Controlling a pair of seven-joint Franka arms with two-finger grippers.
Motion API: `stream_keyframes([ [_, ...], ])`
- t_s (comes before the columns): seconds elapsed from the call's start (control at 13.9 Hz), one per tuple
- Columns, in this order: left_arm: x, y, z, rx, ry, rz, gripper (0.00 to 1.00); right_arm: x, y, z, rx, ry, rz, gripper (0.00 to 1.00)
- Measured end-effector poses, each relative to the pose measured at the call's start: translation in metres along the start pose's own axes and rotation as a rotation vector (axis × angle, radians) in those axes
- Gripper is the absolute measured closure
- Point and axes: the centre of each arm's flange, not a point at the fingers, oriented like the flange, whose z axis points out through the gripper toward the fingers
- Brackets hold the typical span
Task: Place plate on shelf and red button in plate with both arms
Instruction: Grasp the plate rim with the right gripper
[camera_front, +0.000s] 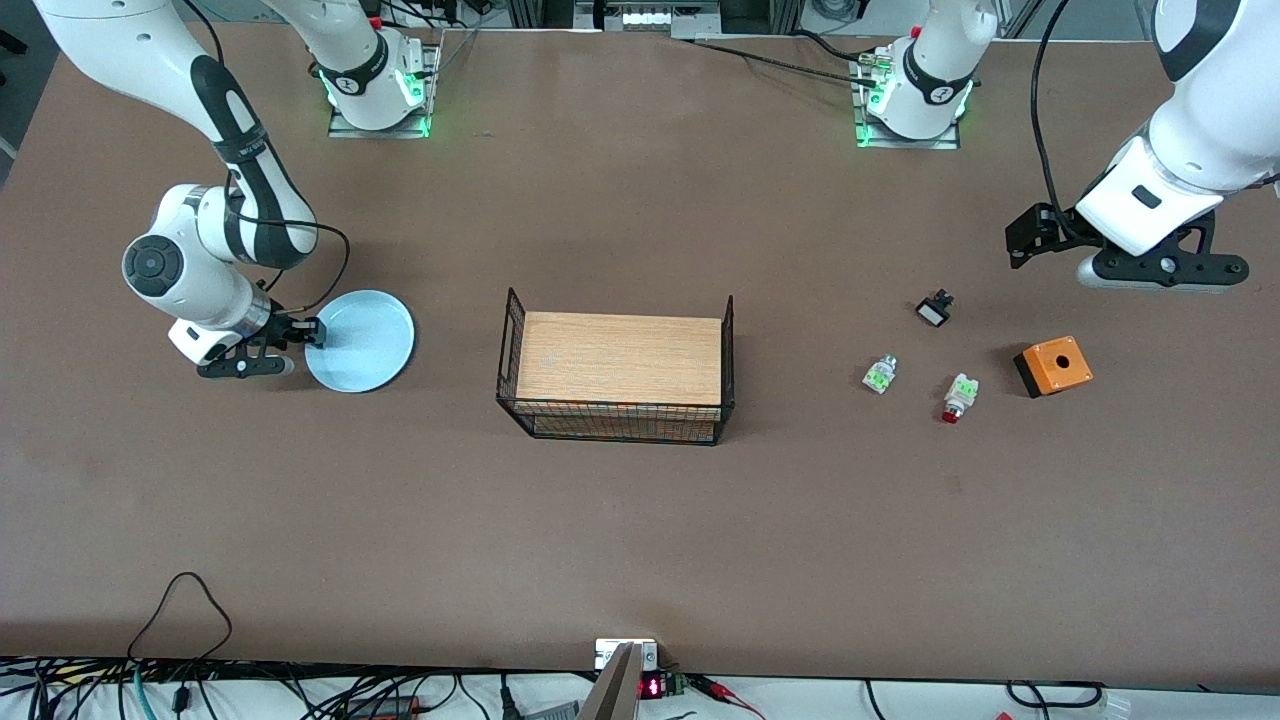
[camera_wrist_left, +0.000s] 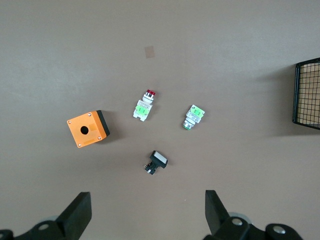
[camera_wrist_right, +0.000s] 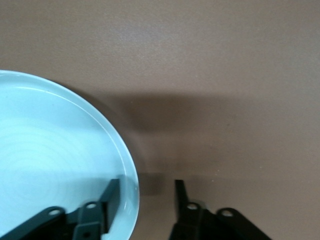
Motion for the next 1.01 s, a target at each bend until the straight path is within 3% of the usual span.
stream_keyframes([
  [0.29,0.000,0.000,0.000,0.000,0.000,0.000,0.00,0.002,-0.010,-0.002,0.000,0.002,-0.019,0.93],
  [0.72,0.000,0.000,0.000,0.000,0.000,0.000,0.00,0.005,-0.012,-0.020,0.007,-0.022,-0.021,0.96],
  [1.01,0.000,0.000,0.000,0.000,0.000,0.000,0.00,0.006,-0.009,-0.078,0.022,-0.045,-0.003,0.97],
])
